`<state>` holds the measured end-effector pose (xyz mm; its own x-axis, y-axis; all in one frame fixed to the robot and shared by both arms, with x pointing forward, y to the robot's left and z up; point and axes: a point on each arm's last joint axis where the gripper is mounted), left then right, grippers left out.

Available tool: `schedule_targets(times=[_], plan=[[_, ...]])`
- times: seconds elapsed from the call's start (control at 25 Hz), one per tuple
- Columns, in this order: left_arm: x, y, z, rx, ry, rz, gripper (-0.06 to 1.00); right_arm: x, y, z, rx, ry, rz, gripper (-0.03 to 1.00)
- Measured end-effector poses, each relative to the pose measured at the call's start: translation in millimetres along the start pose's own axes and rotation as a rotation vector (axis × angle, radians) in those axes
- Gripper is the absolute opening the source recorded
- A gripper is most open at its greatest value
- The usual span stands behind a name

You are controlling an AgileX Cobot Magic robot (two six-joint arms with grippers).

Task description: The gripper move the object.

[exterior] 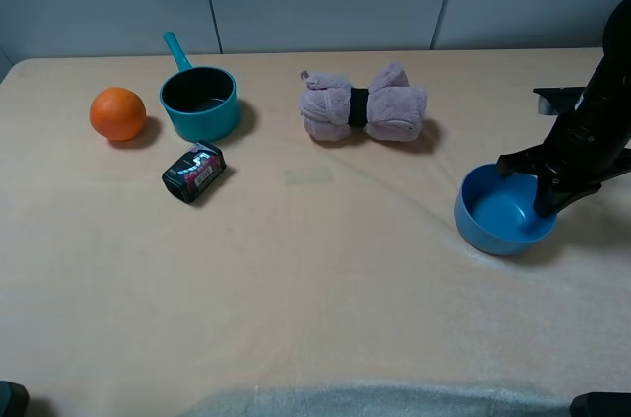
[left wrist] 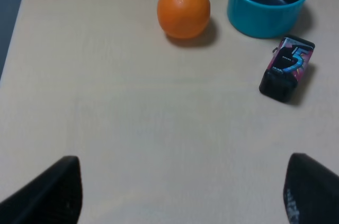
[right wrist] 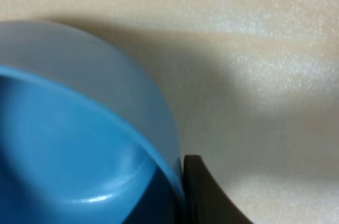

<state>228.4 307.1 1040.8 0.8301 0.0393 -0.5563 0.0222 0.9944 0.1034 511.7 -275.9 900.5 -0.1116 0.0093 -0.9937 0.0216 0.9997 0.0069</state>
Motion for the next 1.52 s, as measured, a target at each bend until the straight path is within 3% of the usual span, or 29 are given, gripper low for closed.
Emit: schedule_targets(times=[0.24, 0.48, 1.08, 1.52], plan=[[0, 0, 0, 0.000, 0.000, 0.000, 0.83, -6, 0, 3, -0.007, 0.014, -0.009, -0.03], [0, 0, 0, 0.000, 0.000, 0.000, 0.83, -28, 0, 8, -0.012, -0.043, -0.008, -0.03], [0, 0, 0, 0.000, 0.000, 0.000, 0.83, -147, 5, 8, -0.033, -0.252, 0.004, -0.03], [0, 0, 0, 0.000, 0.000, 0.000, 0.83, -190, 89, -5, -0.291, -0.365, 0.031, -0.03]])
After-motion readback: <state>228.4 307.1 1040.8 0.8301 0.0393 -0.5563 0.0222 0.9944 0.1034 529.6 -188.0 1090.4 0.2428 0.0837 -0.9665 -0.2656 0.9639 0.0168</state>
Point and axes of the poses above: a point on each arm's last joint axis where the gripper is mounted, x pointing out along that axis toward the gripper, y along the wrist's bending axis when the last joint is at zero, z = x × y, and after that the axes turned 3 degrees about x, right-handed
